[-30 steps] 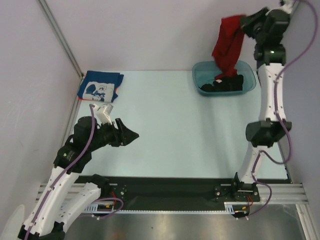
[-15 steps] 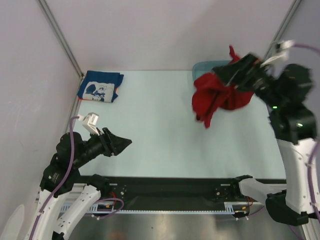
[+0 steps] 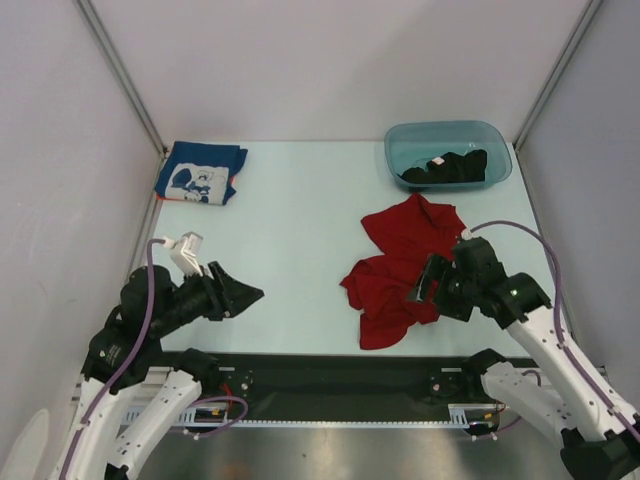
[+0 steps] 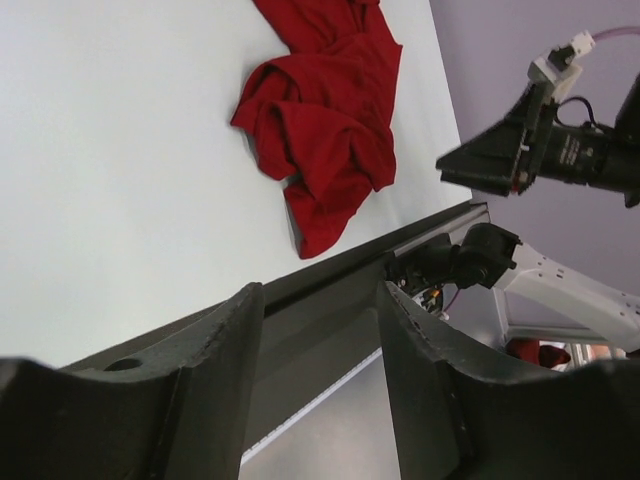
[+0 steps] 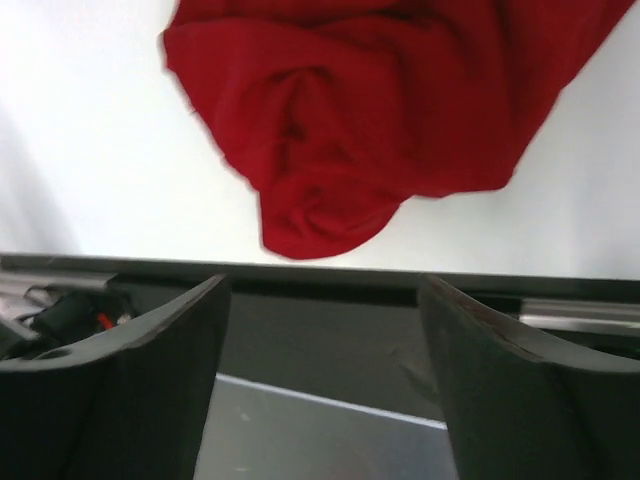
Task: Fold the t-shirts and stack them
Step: Move the tshirt to the center of the board, then flatten the tshirt out
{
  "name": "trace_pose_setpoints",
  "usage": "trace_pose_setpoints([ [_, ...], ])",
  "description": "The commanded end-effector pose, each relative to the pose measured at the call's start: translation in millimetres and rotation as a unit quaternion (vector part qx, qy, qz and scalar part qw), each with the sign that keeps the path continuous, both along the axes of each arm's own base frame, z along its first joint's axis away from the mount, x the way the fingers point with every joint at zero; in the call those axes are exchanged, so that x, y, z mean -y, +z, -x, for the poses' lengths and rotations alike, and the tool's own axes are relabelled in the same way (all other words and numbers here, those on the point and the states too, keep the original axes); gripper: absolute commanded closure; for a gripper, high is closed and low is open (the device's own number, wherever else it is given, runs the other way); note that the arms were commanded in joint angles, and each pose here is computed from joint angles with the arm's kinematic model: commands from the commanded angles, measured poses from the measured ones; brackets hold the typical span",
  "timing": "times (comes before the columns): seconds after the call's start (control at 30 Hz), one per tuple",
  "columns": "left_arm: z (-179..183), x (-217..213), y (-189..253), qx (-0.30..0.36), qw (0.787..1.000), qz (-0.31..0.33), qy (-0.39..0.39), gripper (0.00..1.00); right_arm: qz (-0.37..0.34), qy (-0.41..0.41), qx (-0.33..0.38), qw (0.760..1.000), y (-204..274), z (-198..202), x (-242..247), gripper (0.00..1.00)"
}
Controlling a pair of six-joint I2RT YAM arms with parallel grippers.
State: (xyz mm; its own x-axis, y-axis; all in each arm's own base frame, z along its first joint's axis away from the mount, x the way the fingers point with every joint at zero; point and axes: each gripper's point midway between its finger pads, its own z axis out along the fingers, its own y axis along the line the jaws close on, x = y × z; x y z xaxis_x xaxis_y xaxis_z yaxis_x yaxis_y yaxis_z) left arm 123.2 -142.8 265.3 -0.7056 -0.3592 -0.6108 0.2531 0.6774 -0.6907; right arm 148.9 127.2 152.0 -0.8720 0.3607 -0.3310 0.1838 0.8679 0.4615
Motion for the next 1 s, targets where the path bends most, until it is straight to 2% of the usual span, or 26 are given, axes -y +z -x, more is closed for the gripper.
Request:
trace_pose_setpoints([
  [0.0,-2,7,-6,-0.021,1.000,0.017,-0.007,0.46,0.050,-0.062,0.041,0.996,1,-52,18,0.23],
  [0.03,-2,9,-7,-0.025,0.999,0.018,-0.011,0.46,0.060,-0.059,0.023,0.996,-9,-66,17,0.25],
  [0.07,-2,10,-8,-0.025,0.999,0.019,-0.014,0.47,0.047,-0.043,0.050,0.997,5,-88,10,0.26],
  [0.13,-3,12,-18,-0.042,0.999,0.015,-0.019,0.48,0.075,-0.062,0.028,0.995,-7,-118,24,0.26],
  [0.2,-2,16,-29,-0.056,0.998,0.015,-0.030,0.49,0.081,-0.051,0.066,0.993,11,-157,29,0.26],
  [0.23,-5,17,-35,-0.070,0.997,0.011,-0.029,0.50,0.068,-0.035,0.074,0.994,18,-170,23,0.25],
  [0.27,-7,20,-36,-0.070,0.997,0.013,-0.033,0.49,0.068,-0.006,0.050,0.996,2,-182,15,0.22],
  [0.3,-9,22,-45,-0.081,0.996,0.013,-0.034,0.49,0.060,0.033,0.074,0.995,21,-198,2,0.19],
  [0.33,-13,26,-48,-0.087,0.996,0.015,-0.034,0.49,0.049,0.080,0.048,0.994,13,-203,-23,0.16],
  [0.37,-15,28,-48,-0.088,0.995,0.017,-0.036,0.50,0.057,0.106,0.024,0.992,-2,-195,-32,0.14],
  [0.4,-17,30,-48,-0.085,0.995,0.018,-0.037,0.49,0.063,0.129,0.032,0.989,4,-202,-46,0.14],
  [0.47,-19,33,-47,-0.082,0.996,0.014,-0.042,0.49,0.097,0.191,0.029,0.976,-8,-190,-75,0.12],
  [0.57,-20,31,-54,-0.086,0.995,-0.005,-0.048,0.48,0.144,0.219,0.002,0.965,-39,-185,-93,0.13],
  [0.63,-18,32,-58,-0.090,0.994,-0.011,-0.056,0.48,0.201,0.221,-0.008,0.954,-63,-188,-90,0.14],
  [0.73,-15,31,-59,-0.089,0.994,-0.006,-0.058,0.49,0.298,0.245,-0.023,0.922,-91,-183,-85,0.17],
  [0.83,-12,31,-57,-0.086,0.995,0.000,-0.057,0.48,0.353,0.264,-0.023,0.898,-108,-185,-84,0.19],
  [0.97,-6,28,-59,-0.094,0.994,-0.007,-0.060,0.49,0.382,0.262,-0.022,0.886,-120,-193,-84,0.36],
])
